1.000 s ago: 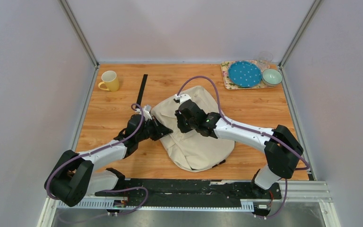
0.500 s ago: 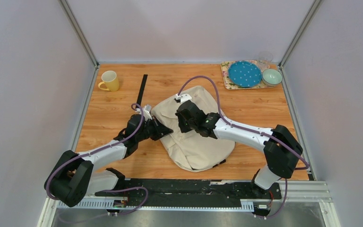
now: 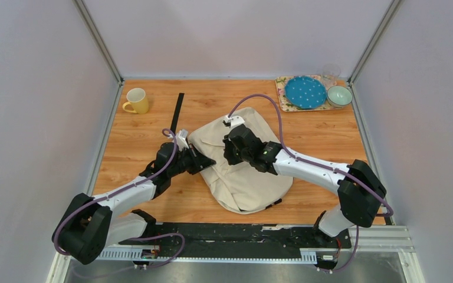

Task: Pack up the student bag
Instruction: Zip the student bag at the center of the board.

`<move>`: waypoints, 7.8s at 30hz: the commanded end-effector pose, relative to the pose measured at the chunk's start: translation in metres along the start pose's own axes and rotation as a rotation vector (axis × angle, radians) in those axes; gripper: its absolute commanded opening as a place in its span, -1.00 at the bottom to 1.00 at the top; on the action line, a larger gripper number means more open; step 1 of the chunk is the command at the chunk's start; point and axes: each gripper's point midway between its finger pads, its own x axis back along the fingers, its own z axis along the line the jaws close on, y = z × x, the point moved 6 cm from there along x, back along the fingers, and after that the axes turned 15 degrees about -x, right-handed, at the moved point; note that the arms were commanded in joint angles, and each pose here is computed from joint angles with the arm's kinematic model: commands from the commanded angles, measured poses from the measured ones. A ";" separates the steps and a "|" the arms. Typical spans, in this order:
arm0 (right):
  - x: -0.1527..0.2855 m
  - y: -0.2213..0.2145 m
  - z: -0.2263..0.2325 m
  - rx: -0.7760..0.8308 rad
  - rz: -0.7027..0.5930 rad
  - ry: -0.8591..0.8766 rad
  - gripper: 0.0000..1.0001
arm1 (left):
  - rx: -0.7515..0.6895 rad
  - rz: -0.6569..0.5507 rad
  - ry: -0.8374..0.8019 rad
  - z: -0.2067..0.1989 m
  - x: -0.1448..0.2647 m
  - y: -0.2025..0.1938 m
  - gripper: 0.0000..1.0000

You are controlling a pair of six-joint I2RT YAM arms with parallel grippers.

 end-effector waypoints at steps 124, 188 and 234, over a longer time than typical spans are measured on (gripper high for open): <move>0.038 0.040 -0.126 -0.300 -0.201 -0.204 -1.00 | 0.022 0.079 0.037 0.065 0.053 0.003 -1.00; 0.014 0.041 -0.081 -0.045 0.014 0.078 0.05 | -0.330 0.128 -0.060 0.002 0.035 0.033 0.12; 0.012 0.042 -0.100 -0.242 -0.157 -0.053 -0.31 | -0.304 0.272 -0.016 0.028 0.018 -0.012 0.11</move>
